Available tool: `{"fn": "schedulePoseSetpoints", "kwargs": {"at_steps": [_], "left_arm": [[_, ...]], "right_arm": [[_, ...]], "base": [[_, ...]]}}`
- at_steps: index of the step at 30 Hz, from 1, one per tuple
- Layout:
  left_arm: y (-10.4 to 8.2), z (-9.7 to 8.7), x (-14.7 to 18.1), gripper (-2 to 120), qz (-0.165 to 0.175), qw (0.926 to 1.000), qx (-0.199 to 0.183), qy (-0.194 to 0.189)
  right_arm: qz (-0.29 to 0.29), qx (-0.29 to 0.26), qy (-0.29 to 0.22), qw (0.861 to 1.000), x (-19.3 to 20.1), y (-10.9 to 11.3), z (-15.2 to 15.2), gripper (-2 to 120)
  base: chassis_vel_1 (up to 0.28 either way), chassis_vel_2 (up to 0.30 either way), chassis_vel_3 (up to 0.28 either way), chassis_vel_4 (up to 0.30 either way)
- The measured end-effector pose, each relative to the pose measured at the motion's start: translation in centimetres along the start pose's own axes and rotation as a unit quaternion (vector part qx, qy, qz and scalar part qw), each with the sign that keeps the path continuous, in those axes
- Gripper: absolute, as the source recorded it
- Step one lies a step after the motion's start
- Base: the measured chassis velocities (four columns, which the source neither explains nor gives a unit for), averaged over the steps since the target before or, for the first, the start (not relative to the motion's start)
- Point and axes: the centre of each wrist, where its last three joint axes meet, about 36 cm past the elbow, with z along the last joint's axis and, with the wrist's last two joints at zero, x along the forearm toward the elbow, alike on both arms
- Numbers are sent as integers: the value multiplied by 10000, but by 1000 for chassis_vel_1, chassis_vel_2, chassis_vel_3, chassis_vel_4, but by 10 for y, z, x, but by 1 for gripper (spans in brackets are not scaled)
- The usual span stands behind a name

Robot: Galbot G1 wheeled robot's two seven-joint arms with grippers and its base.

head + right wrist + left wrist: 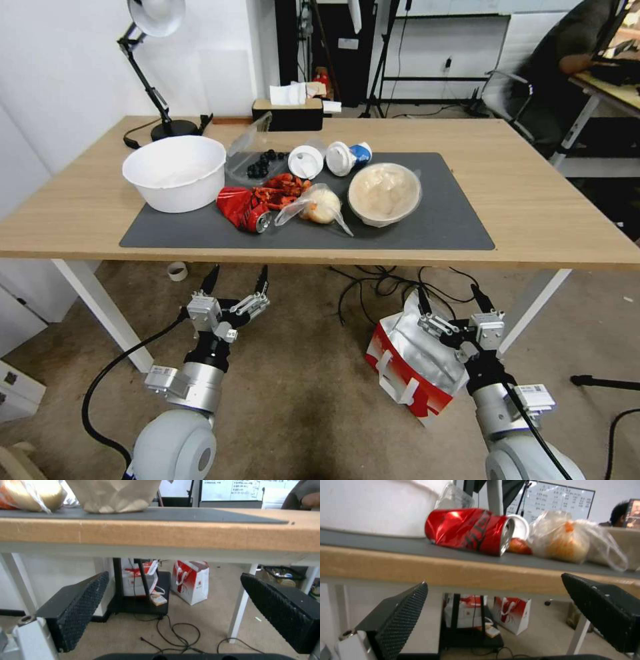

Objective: Pick up the food delivery bag from the floor and place it on the table.

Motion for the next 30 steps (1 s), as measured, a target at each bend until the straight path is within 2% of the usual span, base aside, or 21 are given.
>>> {"fn": "schedulePoseSetpoints", "kwargs": {"at_steps": [11, 30], "left_arm": [[8, 2, 4, 100, -75, 9998, -171, 54], [9, 5, 5, 100, -87, 9998, -154, 24]], "right_arm": [[-59, -72, 97, 9999, 2, -3, 5, 100], [-47, -80, 131, 9999, 3, -3, 6, 100]], "base": [[0, 0, 0, 0], [0, 0, 0, 0]]}}
